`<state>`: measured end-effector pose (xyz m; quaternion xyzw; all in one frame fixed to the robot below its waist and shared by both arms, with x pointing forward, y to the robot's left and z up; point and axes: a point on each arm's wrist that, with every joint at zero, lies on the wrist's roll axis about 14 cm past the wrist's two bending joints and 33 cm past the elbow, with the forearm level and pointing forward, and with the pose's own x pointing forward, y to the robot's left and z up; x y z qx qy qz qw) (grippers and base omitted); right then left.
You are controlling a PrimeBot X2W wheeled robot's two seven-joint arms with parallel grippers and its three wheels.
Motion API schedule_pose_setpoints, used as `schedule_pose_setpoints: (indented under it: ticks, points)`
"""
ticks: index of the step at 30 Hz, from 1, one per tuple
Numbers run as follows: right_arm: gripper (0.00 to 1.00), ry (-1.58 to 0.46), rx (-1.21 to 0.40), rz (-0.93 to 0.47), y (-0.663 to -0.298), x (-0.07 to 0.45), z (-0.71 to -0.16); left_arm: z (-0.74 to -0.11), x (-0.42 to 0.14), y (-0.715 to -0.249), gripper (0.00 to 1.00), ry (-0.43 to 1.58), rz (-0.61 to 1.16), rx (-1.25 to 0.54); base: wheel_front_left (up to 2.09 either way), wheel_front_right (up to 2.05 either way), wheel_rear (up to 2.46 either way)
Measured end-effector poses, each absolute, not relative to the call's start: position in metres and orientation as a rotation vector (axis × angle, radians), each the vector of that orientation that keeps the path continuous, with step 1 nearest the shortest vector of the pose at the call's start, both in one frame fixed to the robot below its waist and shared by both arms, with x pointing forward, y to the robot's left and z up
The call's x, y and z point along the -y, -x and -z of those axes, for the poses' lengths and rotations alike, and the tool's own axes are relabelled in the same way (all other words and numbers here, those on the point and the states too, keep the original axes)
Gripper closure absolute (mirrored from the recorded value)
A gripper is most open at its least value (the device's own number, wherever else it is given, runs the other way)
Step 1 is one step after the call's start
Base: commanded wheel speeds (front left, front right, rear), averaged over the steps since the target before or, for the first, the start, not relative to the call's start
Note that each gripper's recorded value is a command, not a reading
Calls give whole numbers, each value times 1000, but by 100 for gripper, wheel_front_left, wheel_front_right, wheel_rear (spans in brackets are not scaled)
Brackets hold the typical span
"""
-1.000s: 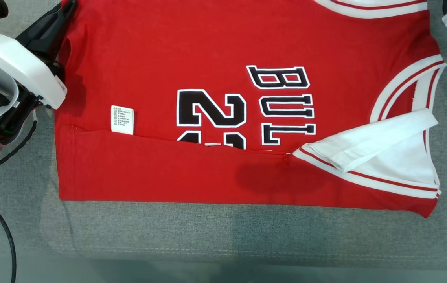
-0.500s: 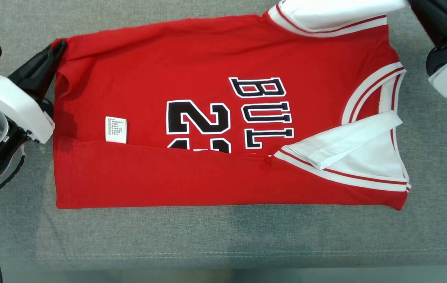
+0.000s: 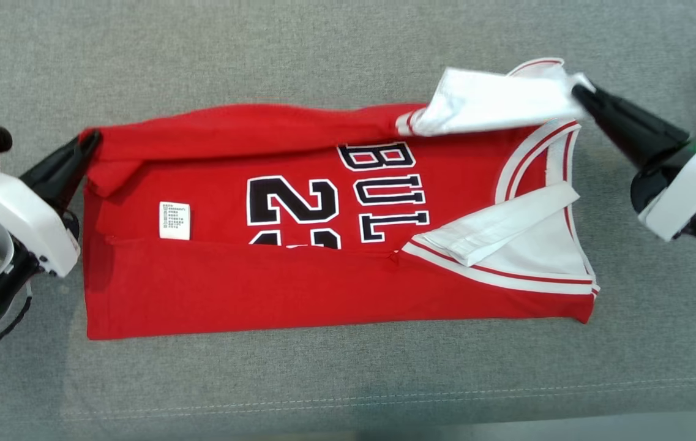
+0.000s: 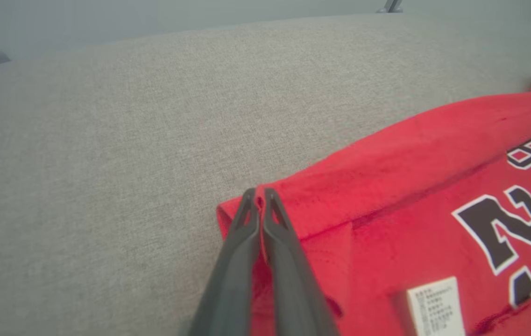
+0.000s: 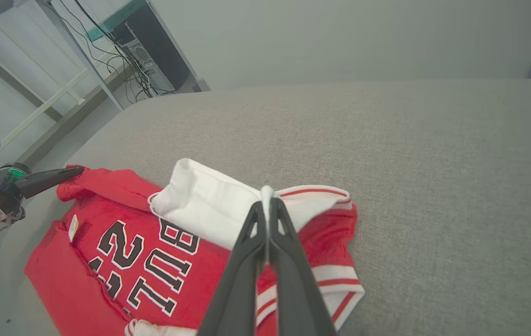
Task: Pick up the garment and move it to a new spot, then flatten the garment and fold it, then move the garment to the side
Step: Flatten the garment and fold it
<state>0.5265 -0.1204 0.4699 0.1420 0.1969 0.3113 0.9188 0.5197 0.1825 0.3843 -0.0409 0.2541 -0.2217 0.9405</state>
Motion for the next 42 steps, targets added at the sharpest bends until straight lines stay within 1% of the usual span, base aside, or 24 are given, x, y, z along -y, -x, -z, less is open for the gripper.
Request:
schedule_pose_setpoints:
  ticks: [4,9,25,26,27,28,29,32,33,34,42]
  points:
    - [100,-291,-442,-647,-507,123,-468,-380,-182,-508,100,69,463,-547,0,0,0]
    - [100,-298,-470,-639,-491,127,-466,-382,-178,-499,100,53,482,-559,0,0,0]
    - [100,-326,-561,-644,-450,124,-454,-376,-175,-465,100,15,514,-618,0,0,0]
    - [87,-323,-572,-643,-447,125,-451,-374,-176,-462,100,13,514,-624,0,0,0]
    - [56,-318,-589,-644,-444,124,-448,-372,-176,-460,67,13,512,-630,0,0,0]
    - [0,-320,-607,-647,-441,123,-445,-370,-177,-457,31,12,509,-638,0,0,0]
    - [0,-326,-630,-651,-436,122,-442,-368,-177,-455,0,10,506,-644,0,0,0]
    - [0,-350,-667,-651,-428,119,-437,-370,-179,-452,0,9,493,-637,0,0,0]
    - [0,-358,-537,-613,-444,129,-464,-385,-188,-451,0,11,450,-576,0,0,0]
    - [0,-311,-333,-494,-466,159,-492,-419,-200,-450,0,56,364,-458,0,0,0]
    - [0,-317,-233,-433,-470,158,-503,-450,-212,-445,0,80,253,-315,0,0,0]
